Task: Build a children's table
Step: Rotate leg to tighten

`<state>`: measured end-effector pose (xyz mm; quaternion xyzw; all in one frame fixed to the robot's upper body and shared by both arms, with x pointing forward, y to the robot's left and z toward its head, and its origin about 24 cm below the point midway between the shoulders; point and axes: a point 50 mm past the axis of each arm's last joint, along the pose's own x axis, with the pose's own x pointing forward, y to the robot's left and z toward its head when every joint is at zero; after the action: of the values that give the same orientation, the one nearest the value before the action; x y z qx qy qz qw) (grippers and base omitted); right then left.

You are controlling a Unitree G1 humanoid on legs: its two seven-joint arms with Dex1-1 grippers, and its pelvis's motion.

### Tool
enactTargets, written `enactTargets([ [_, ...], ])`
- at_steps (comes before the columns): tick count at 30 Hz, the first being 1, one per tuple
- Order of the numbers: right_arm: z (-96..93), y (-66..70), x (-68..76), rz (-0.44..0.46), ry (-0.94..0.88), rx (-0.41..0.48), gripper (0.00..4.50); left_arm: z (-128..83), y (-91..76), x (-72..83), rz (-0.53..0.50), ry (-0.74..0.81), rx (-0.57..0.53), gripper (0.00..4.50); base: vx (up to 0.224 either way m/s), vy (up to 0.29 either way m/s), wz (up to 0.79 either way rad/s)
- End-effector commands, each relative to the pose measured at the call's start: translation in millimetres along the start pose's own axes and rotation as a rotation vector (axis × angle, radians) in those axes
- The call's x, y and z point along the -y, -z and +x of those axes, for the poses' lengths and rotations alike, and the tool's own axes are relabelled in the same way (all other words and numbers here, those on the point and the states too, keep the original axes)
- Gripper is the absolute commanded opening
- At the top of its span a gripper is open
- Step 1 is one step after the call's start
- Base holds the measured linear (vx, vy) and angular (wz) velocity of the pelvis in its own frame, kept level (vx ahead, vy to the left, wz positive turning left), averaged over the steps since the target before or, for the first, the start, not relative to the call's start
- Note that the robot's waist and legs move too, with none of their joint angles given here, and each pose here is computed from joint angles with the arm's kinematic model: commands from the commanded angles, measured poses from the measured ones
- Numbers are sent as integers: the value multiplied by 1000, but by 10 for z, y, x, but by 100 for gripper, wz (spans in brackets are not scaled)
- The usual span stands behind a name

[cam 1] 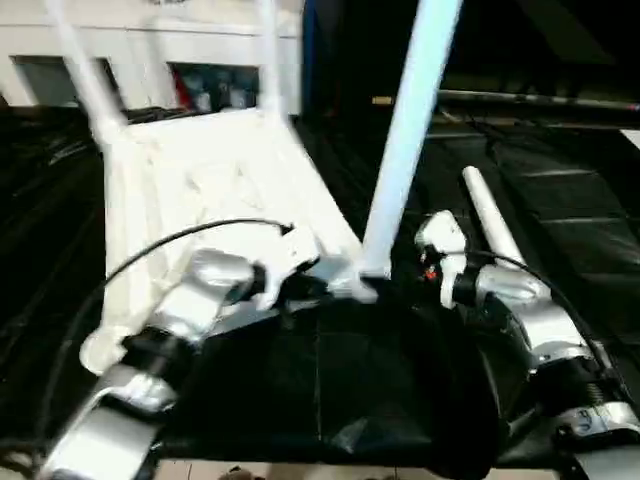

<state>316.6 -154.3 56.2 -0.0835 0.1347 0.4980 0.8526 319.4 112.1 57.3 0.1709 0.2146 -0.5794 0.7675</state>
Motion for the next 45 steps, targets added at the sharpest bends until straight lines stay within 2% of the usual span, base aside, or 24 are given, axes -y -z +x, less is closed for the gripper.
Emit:
enactTargets([
  [1,-4,-13,-65,-20,-63,-9,398,61,-109,74,44,74,26,0,0,0,0],
  [6,3,-9,-99,-29,-94,-14,398,48,-104,70,44,74,26,0,0,0,0],
  [7,5,-8,-104,-24,-101,-12,382,44,-104,72,42,73,27,0,0,0,0],
  [9,7,-13,-99,-24,-102,-8,382,37,-104,78,42,75,28,0,0,0,0],
  [10,7,-15,-97,-24,-105,-7,360,33,-103,82,42,77,28,0,0,0,0],
  [13,5,-10,-100,-27,-111,-12,336,33,-95,89,42,78,27,0,0,0,0],
  [16,3,6,-106,-31,-118,-22,325,35,-89,90,41,77,26,0,0,0,0],
  [17,4,9,-107,-30,-118,-23,305,35,-89,90,41,77,26,0,0,0,0],
  [21,11,30,-110,-25,-111,-24,285,35,-82,88,38,75,24,0,0,0,0],
  [25,38,125,-72,4,-29,-54,274,43,-71,75,19,52,29,0,0,0,0],
  [27,76,235,-13,59,94,-87,272,86,-80,35,-4,-9,40,0,0,0,0],
  [28,128,312,25,127,221,-88,272,157,-84,-28,-24,-110,34,0,0,0,0],
  [31,165,341,35,174,288,-82,272,203,-87,-62,-45,-172,30,0,0,0,0],
  [32,223,372,53,252,398,-74,272,275,-100,-97,-98,-255,31,0,0,0,0],
  [33,223,372,53,252,398,-74,272,275,-100,-97,-98,-255,31,0,0,0,0],
  [34,269,393,61,309,481,-71,272,331,-113,-114,-130,-311,31,0,0,0,0],
  [35,379,412,43,399,599,-69,272,445,-163,-123,-156,-395,33,0,0,0,0],
  [36,435,411,27,424,627,-69,272,494,-189,-122,-162,-425,36,0,0,0,0],
  [37,435,411,27,424,627,-69,272,494,-189,-122,-162,-425,36,0,0,0,0],
  [38,543,377,-10,400,648,-76,272,588,-256,-103,-169,-452,47,0,0,0,0],
  [40,619,336,-56,351,608,-80,272,635,-294,-81,-167,-445,49,0,0,0,0],
  [44,646,275,-79,298,566,-49,272,643,-283,-69,-163,-419,37,0,0,0,0],
  [45,646,262,-77,298,560,-34,306,638,-275,-70,-160,-414,33,0,0,0,0],
])
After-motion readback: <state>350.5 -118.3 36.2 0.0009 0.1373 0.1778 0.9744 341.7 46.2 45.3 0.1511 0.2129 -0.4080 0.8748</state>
